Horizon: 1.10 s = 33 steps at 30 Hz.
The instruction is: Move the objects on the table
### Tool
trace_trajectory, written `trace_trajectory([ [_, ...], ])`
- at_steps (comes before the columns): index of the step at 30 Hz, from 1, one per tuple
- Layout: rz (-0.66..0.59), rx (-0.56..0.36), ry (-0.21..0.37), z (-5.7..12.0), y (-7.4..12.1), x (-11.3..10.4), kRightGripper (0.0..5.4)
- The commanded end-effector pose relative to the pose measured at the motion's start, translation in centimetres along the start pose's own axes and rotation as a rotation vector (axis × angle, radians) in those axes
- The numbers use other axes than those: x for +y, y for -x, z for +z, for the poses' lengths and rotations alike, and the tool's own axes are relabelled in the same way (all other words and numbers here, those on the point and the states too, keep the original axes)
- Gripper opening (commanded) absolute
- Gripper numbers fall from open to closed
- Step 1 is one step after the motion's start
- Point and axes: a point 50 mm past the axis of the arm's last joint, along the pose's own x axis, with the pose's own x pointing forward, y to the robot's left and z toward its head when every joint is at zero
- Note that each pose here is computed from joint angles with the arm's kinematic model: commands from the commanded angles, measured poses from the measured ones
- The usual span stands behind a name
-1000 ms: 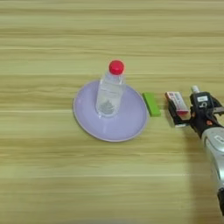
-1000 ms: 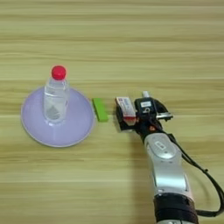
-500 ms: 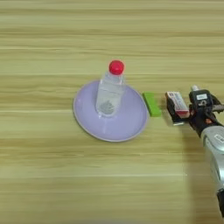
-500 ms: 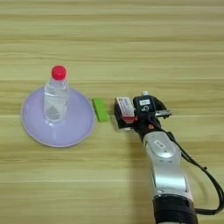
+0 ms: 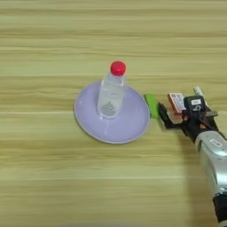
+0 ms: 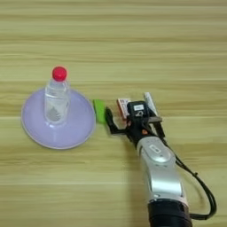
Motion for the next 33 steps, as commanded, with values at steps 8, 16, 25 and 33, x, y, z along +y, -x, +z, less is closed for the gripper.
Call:
trace_trajectory([
  [8,-0.046,-0.103,0.017,2.8,-0.9,-1.5,5.37],
  [16,-0.042,-0.048,-0.017,1.7,-1.2,-1.5,5.37],
  [25,-0.019,0.031,-0.035,0.7,-1.3,-1.3,4.91],
  [33,-0.006,0.047,-0.048,0.5,-1.3,-1.2,3.80],
])
